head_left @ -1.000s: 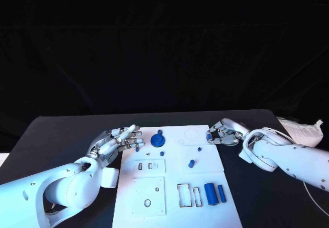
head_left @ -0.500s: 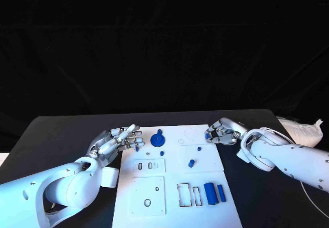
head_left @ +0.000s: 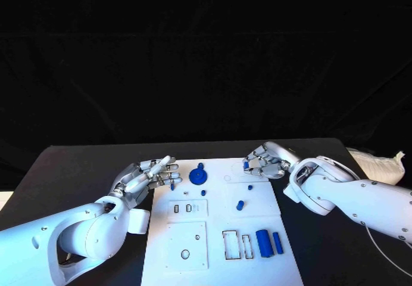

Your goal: Assemble the parts on the task board

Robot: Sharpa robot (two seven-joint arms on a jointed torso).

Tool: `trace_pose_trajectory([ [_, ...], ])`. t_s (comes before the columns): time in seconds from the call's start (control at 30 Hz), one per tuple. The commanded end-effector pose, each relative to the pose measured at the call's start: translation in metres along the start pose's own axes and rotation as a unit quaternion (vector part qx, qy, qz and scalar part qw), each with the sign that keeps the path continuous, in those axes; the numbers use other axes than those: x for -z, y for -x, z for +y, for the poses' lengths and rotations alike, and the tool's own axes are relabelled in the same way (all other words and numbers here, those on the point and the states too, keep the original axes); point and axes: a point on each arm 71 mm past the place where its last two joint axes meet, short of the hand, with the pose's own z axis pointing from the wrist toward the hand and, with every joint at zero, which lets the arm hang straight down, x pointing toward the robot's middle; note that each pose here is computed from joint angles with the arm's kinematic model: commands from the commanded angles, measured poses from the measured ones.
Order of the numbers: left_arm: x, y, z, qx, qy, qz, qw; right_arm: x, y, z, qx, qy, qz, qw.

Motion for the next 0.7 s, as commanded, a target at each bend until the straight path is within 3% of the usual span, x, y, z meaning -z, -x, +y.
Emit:
trace_pose_trajectory([
  [0.03, -0.0008, -0.0029, -0.0003, 0.006, -0.004, 0.010, 1.000, -0.003, -0.012, 0.018, 0.018, -0.016, 0.008, 1.000],
  [0.37, -0.0026, -0.0022, 0.0005, 0.005, -0.004, 0.009, 1.000, -0.008, -0.062, 0.076, 0.055, 0.024, 0.068, 0.996],
  [0.7, -0.0025, -0.0019, 0.0005, 0.005, -0.004, 0.009, 1.000, -0.008, -0.101, 0.098, 0.072, 0.041, 0.111, 0.990],
])
